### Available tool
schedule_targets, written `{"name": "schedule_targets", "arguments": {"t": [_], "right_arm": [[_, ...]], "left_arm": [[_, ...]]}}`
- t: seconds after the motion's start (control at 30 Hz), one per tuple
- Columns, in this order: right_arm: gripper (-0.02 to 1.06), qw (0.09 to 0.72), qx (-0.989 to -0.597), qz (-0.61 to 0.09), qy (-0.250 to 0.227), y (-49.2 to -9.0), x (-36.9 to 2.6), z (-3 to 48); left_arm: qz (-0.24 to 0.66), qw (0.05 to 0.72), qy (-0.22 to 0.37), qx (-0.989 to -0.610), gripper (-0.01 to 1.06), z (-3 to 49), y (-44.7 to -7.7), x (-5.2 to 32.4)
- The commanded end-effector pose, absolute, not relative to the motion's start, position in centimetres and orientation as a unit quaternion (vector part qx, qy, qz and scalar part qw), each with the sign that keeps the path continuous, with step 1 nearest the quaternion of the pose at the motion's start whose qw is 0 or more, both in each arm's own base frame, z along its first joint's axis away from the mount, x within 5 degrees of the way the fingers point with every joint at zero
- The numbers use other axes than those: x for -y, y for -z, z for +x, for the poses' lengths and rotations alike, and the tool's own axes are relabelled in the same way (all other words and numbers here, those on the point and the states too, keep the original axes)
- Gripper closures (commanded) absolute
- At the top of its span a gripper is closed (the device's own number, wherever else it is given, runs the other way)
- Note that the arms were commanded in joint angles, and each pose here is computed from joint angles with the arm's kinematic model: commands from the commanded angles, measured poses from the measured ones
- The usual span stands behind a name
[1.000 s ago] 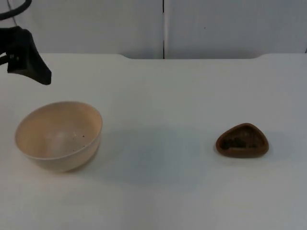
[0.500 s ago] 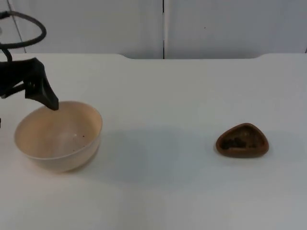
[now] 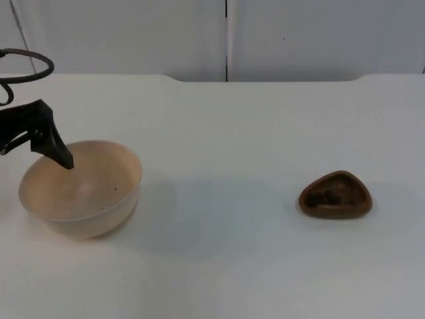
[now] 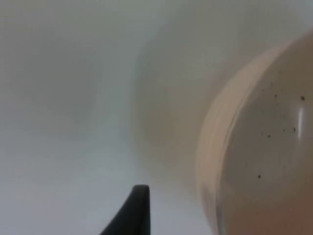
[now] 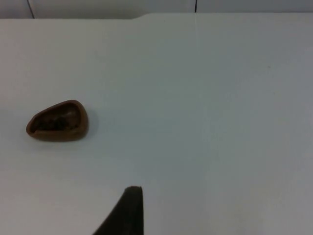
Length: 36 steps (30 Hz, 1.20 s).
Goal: Pick up the bowl with the left hand and pour the coffee beans from the cup into the bowl with the right hand.
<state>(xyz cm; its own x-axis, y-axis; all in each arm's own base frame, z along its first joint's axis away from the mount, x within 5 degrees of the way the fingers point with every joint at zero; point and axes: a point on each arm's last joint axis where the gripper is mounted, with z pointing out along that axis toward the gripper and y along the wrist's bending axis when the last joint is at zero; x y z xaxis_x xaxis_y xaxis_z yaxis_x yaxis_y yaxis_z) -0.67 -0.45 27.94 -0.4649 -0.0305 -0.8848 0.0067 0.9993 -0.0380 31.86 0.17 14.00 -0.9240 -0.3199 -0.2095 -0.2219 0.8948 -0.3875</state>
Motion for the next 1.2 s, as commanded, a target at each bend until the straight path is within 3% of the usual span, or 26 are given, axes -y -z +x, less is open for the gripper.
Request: {"name": "schedule_targets", "arguments": {"t": [0.0, 0.57, 0.7, 0.77, 0.8, 0.87, 0.93, 1.0, 1.17], "right_arm": [[-0.01, 0.52, -0.854, -0.005, 0.021, -28.0, 0.5, -0.7], [-0.01, 0.52, -0.854, -0.005, 0.022, -28.0, 0.5, -0.7], [-0.01, 0.52, -0.854, -0.005, 0.022, -28.0, 0.5, -0.7], [-0.01, 0.52, -0.854, -0.005, 0.023, -28.0, 0.5, -0.7], [-0.01, 0.52, -0.854, -0.005, 0.024, -28.0, 0.5, -0.7], [-0.01, 0.52, -0.854, -0.005, 0.024, -28.0, 0.5, -0.7], [-0.01, 0.52, -0.854, -0.005, 0.024, -28.0, 0.5, -0.7], [-0.01, 0.52, -0.854, -0.005, 0.024, -28.0, 0.5, -0.7], [-0.01, 0.52, -0.854, -0.005, 0.024, -28.0, 0.5, -0.7]], "left_arm": [[-0.146, 0.124, 0.199, -0.961, 0.0, 32.4, -13.6, 0.0], [-0.16, 0.095, 0.209, -0.96, 0.0, 34.4, -10.8, 0.0], [-0.159, 0.096, 0.209, -0.96, 0.08, 34.5, -10.8, 0.0], [-0.158, 0.097, 0.209, -0.96, 0.21, 34.5, -10.8, 0.0], [-0.157, 0.094, 0.211, -0.96, 0.34, 34.4, -10.8, 0.0], [-0.158, 0.095, 0.211, -0.96, 0.38, 34.4, -10.8, 0.0], [-0.157, 0.092, 0.213, -0.96, 0.61, 34.4, -10.8, 0.1], [-0.158, 0.091, 0.216, -0.959, 0.76, 34.4, -10.8, 0.1], [-0.164, 0.091, 0.22, -0.957, 0.85, 34.4, -10.9, 0.2]]}}
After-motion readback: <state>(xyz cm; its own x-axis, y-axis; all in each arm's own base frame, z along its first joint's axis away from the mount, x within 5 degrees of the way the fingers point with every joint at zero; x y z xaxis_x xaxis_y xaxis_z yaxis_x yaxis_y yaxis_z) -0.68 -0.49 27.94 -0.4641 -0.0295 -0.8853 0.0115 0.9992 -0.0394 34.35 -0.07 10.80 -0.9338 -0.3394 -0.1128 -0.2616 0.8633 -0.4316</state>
